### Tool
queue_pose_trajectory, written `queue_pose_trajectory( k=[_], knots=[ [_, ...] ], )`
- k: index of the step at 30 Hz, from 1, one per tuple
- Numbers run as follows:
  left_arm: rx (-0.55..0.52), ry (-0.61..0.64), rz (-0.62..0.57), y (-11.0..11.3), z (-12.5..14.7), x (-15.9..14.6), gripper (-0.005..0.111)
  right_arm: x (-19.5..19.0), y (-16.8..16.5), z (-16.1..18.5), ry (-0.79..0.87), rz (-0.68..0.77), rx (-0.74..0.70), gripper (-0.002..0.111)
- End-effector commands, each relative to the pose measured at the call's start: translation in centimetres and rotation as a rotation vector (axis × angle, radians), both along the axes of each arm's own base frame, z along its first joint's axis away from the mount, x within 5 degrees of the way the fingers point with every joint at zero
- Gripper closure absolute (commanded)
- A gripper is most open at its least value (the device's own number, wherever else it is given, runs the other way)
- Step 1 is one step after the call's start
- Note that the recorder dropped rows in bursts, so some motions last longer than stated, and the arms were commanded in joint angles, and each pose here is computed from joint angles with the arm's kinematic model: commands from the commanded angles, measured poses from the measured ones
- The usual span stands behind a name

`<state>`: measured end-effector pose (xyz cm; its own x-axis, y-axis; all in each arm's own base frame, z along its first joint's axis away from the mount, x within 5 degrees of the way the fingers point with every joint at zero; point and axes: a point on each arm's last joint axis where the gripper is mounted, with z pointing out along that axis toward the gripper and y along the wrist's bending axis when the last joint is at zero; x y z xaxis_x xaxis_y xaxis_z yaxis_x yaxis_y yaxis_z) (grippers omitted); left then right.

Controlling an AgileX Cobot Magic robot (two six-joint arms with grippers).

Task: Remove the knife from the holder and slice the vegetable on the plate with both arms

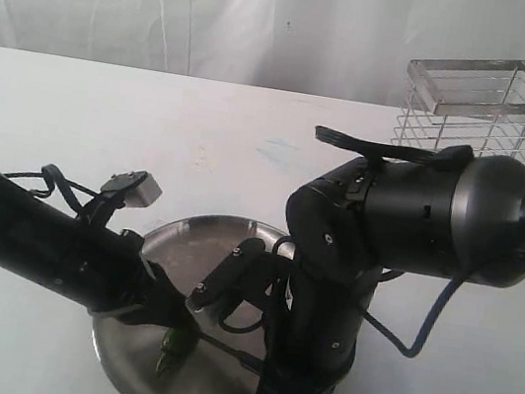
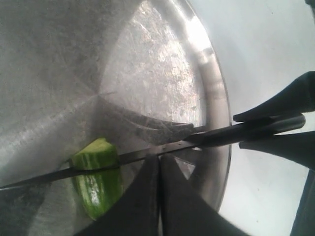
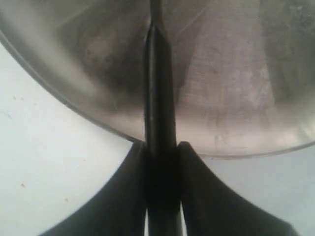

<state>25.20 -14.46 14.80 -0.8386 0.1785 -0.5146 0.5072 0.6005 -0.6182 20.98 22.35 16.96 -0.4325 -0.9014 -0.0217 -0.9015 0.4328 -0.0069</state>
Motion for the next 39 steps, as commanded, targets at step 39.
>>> queue_pose_trajectory(
  k=[39],
  knots=[
    [0.172,-0.02,0.075,-0.5,-3.0,0.5,0.107,-0.2,-0.2,0.0,0.021,0.0,-0.023,0.108]
  ],
)
